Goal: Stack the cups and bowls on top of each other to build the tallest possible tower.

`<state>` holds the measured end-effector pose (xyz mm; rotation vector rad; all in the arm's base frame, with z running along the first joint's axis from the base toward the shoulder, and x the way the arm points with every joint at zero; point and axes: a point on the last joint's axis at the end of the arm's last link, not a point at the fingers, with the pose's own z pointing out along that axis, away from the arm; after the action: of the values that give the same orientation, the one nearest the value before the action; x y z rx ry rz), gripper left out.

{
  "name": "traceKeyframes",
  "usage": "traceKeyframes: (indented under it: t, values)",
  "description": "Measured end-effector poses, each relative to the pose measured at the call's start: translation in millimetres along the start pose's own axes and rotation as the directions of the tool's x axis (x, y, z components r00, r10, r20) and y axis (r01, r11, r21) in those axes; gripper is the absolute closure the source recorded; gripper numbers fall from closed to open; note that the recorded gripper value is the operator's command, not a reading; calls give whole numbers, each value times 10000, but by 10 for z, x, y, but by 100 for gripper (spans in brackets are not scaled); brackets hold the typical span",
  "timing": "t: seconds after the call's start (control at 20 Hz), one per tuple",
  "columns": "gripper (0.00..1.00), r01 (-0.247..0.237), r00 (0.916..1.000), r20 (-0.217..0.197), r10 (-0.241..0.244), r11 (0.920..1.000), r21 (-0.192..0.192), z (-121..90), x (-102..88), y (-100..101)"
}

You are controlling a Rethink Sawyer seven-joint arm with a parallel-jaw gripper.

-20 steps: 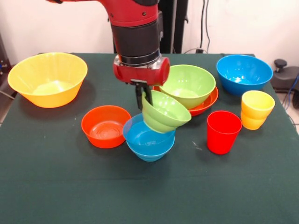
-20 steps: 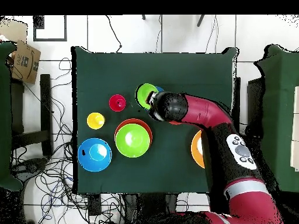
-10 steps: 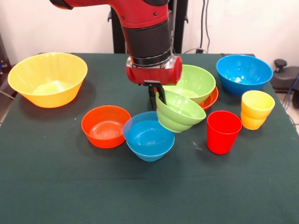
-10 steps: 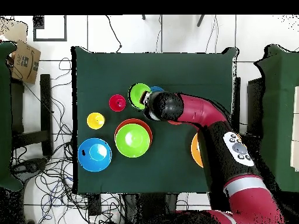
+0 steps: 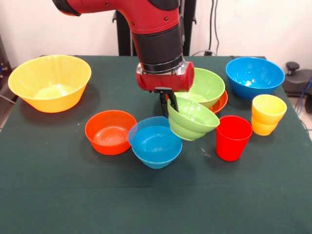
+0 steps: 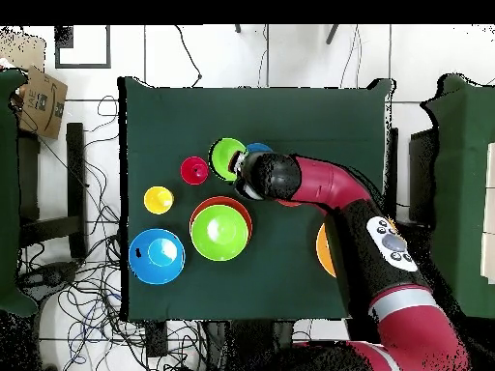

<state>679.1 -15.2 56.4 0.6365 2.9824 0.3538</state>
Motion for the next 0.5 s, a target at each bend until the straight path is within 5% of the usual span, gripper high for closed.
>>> traceKeyframes:
  t: [0.5]
  values:
    - [100, -258, 9995, -174, 255, 9996, -151, -57, 47, -155]
